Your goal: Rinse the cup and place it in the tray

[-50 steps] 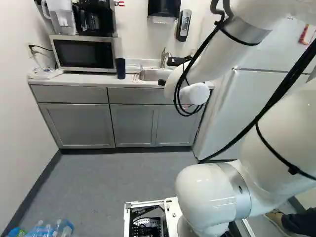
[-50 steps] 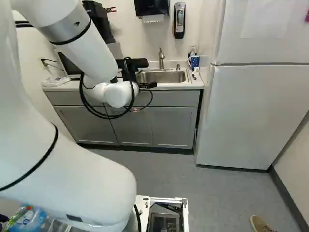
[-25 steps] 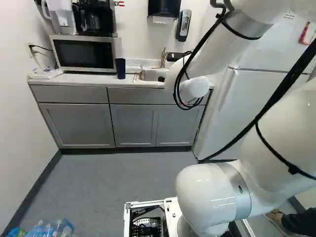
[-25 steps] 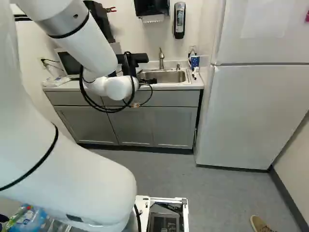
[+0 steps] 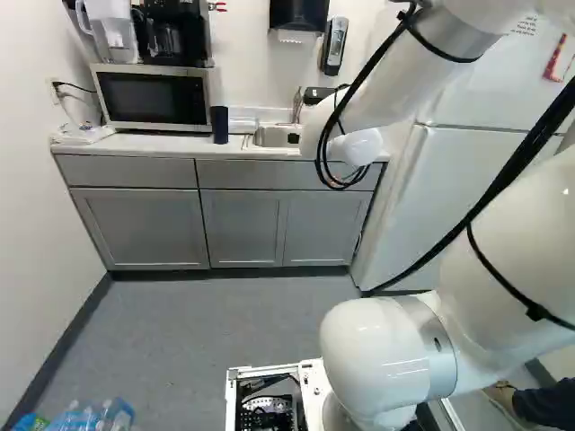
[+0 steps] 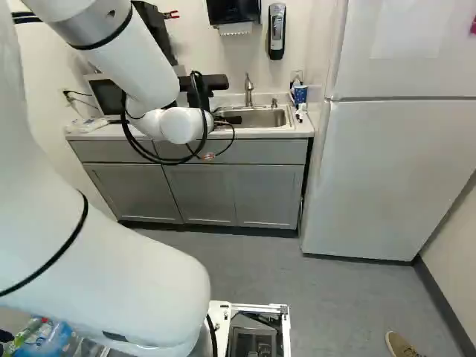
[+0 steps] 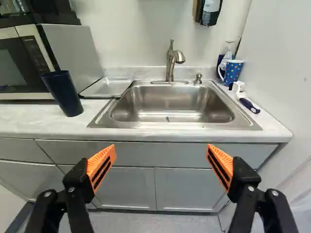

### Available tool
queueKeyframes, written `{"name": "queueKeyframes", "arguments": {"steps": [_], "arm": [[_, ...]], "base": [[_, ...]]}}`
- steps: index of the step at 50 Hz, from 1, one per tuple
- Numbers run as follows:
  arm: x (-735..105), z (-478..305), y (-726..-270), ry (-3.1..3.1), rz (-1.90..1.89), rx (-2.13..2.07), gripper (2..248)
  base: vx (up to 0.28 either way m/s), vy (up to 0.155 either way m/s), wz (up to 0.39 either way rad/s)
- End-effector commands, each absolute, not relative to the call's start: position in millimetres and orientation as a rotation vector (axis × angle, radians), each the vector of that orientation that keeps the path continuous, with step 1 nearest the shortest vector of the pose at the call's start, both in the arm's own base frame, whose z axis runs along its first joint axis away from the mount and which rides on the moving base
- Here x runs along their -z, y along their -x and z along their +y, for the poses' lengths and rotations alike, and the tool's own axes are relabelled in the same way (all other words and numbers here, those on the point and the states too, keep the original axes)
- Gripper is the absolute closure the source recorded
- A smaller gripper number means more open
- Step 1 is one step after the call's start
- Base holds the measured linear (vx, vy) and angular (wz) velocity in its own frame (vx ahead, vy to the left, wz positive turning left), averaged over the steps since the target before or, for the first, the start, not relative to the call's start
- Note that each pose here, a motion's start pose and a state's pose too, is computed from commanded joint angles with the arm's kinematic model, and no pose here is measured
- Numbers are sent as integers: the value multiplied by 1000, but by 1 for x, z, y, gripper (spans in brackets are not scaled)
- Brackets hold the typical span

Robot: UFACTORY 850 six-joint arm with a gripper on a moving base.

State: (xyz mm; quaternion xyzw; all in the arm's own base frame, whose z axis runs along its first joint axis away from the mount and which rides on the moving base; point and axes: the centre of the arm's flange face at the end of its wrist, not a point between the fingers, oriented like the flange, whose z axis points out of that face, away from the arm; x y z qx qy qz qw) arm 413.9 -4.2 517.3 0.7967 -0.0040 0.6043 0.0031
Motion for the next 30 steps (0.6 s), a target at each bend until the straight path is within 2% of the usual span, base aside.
{"name": "queueKeyframes", "arguments": {"steps": [30], "arm": [[-542, -4, -423, -2525, -12, -1860, 3]], "base": [[0, 0, 0]]}}
